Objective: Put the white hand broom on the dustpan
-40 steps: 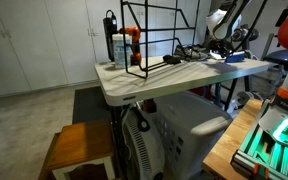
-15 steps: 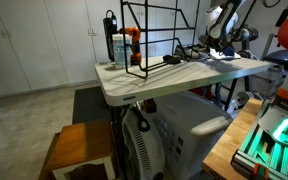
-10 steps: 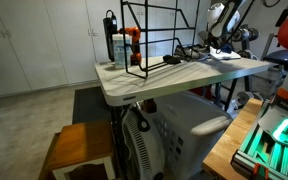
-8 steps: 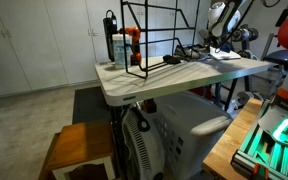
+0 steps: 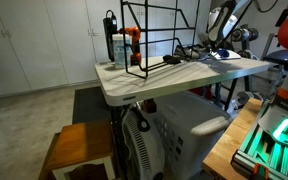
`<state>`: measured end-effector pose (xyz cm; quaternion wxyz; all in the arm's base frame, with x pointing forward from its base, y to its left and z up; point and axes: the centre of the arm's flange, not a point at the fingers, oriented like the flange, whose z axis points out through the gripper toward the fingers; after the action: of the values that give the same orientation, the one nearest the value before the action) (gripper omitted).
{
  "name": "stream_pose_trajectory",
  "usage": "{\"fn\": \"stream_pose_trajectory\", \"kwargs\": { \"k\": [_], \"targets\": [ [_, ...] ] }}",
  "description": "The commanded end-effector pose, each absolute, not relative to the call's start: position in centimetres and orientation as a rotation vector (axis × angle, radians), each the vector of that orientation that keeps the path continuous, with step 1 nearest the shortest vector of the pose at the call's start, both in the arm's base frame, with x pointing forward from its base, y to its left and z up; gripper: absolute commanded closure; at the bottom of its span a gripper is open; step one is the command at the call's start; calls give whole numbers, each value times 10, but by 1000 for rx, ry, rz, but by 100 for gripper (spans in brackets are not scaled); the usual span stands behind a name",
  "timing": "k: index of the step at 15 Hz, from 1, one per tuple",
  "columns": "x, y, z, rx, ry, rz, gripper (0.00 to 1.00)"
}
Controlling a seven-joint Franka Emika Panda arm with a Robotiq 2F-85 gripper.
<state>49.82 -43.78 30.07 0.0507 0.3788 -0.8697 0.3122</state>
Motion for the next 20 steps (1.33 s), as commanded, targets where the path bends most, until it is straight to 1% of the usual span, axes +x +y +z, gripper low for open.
{"fn": "stream_pose_trajectory", "kwargs": {
  "k": [1,2,3,6,8,9,11,15,20],
  "targets": [
    [500,-444,293,1168,-2675,939,72],
    [497,-440,296,1219,-2669,907,64],
    [494,-437,300,1262,-2648,892,59],
    [480,-429,316,1399,-2553,857,35],
    [469,-425,327,1484,-2478,812,22],
    [464,-424,331,1523,-2451,787,13],
    [451,-417,340,1613,-2388,723,1],
    [422,-401,359,1837,-2236,550,0],
    [398,-391,392,2132,-1990,438,0]
  ]
}}
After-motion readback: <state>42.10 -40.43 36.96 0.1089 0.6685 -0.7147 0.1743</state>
